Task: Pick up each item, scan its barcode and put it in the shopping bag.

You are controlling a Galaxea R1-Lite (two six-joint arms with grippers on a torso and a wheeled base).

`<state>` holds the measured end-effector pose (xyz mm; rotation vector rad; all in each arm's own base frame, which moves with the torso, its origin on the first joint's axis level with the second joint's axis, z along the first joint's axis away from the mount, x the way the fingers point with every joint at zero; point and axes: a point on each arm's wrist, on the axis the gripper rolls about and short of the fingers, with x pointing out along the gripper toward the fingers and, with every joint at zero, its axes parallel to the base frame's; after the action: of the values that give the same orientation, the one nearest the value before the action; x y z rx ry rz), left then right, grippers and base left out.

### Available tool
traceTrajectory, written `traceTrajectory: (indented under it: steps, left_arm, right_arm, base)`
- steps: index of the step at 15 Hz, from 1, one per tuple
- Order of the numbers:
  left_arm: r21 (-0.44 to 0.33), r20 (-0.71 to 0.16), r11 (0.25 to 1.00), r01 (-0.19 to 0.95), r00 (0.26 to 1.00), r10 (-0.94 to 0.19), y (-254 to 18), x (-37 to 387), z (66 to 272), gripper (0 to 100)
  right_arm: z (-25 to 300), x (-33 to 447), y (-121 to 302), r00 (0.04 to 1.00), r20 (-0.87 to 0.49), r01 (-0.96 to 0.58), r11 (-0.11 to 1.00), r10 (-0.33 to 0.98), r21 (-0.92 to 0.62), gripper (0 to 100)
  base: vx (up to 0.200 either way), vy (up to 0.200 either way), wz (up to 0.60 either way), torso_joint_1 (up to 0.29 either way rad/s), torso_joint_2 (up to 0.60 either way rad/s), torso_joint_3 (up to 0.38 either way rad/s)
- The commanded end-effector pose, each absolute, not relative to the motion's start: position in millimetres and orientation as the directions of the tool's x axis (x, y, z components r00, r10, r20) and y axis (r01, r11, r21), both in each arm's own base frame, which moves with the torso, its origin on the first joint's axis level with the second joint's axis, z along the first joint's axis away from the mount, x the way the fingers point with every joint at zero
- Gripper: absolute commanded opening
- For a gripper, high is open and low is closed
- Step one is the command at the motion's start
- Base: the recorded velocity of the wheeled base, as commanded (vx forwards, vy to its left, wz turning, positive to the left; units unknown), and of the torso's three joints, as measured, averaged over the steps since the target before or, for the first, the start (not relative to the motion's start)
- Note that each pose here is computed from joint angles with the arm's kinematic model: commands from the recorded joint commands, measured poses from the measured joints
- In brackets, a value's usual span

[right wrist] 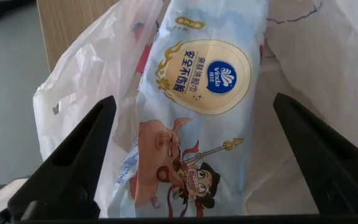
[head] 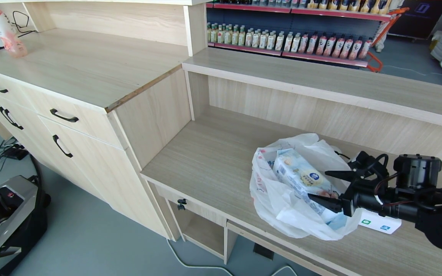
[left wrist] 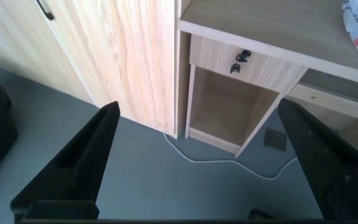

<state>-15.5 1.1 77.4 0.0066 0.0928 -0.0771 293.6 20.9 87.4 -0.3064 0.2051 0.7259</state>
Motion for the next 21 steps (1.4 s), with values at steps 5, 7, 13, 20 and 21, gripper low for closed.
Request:
traceTrajectory:
  steps: [5,7,13,20,21]
  left_arm:
    - [0.003,-0.093,0.997,0.077,0.993,-0.076,1,-15,77,100]
    - [0.003,-0.093,0.997,0.077,0.993,-0.076,1,-15,77,100]
    - [0.003,-0.093,0.997,0.077,0.993,-0.076,1,-15,77,100]
    - [0.003,-0.093,0.997,0.077,0.993,-0.076,1,-15,77,100]
    - [0.003,-0.093,0.997,0.077,0.993,-0.076,1,-15,77,100]
  right_arm:
    - [188,272,23,0.783,0.011,-0.557,0.708,0.622,-0.435,100]
    - [221,241,21,0.78,0.114,-0.488,0.712,0.615,-0.505,100]
    - [273,191,8,0.853,0.256,-0.262,0.798,0.454,-0.543,100]
    - [248,188,-21,0.995,-0.028,0.079,0.914,-0.098,-0.399,100]
    - [243,189,-26,0.99,-0.08,0.08,0.922,-0.119,-0.38,100]
  base:
    - [0.0,0.0,0.0,0.0,0.0,0.0]
    - [0.0,0.0,0.0,0.0,0.0,0.0]
    - [0.0,0.0,-0.6,0.002,0.0,0.002]
    - [0.0,0.0,-0.6,0.0,0.0,0.004]
    - [0.0,0.0,-0.6,0.002,0.0,0.007]
